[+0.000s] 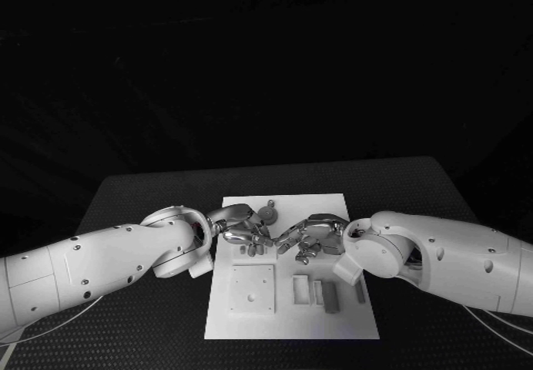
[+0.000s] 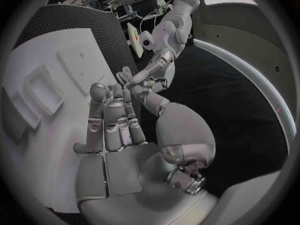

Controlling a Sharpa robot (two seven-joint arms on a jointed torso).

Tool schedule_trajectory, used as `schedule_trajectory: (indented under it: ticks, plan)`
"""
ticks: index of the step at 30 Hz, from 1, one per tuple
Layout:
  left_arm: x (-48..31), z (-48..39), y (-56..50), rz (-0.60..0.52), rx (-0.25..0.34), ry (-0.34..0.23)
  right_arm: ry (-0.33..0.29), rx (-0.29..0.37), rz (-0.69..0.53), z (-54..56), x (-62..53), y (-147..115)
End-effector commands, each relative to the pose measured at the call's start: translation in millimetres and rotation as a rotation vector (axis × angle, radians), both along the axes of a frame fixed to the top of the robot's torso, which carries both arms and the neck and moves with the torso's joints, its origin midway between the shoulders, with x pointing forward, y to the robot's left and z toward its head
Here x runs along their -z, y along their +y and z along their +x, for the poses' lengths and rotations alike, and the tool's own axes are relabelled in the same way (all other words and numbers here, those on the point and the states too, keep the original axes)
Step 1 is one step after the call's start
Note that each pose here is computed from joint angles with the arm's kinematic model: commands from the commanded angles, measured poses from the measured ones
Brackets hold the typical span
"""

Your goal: Assemble the parts on the task board

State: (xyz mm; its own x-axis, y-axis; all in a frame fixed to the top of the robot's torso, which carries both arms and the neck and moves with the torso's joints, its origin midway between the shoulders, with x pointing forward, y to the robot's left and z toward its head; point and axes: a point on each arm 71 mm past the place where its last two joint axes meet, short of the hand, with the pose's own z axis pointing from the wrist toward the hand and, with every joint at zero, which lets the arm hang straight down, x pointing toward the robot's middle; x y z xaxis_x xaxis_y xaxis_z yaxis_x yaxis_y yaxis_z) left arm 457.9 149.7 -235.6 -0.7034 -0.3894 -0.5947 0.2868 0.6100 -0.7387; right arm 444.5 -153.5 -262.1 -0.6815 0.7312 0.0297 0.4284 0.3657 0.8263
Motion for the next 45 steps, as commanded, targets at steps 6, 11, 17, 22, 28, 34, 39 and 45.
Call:
schedule_trajectory:
  ticks: [6, 11, 17, 22, 28, 34, 39, 45]
  plan:
    - [-1.9, -2.3, -4.8, -0.005, 0.022, -0.016, 0.048, -0.017, 0.062, -3.0, -0.9, 4.5]
    - [-1.8, -2.7, -5.4, -0.005, 0.027, -0.013, 0.042, -0.023, 0.055, -2.8, -0.8, 5.0]
    - [-2.2, -3.8, -7.0, -0.008, 0.035, -0.011, 0.018, -0.046, 0.01, -1.7, 0.6, 3.5]
    - [-2.2, -3.7, -6.9, -0.008, 0.035, -0.012, -0.003, -0.07, -0.027, -1.7, 1.4, 3.7]
    - [-2.4, -4.6, -7.8, -0.011, 0.042, -0.009, -0.02, -0.062, -0.07, 1.1, 3.2, 1.8]
    - [-1.6, -5.2, -8.4, -0.004, 0.05, 0.0, -0.029, -0.066, -0.063, 1.3, 2.6, 3.9]
    - [-0.1, -6.0, -8.5, 0.02, 0.071, 0.003, -0.028, -0.066, -0.053, 1.2, 2.3, 4.4]
    - [1.2, -6.5, -8.1, 0.044, 0.088, 0.002, -0.022, -0.077, -0.035, 0.3, 1.8, 5.3]
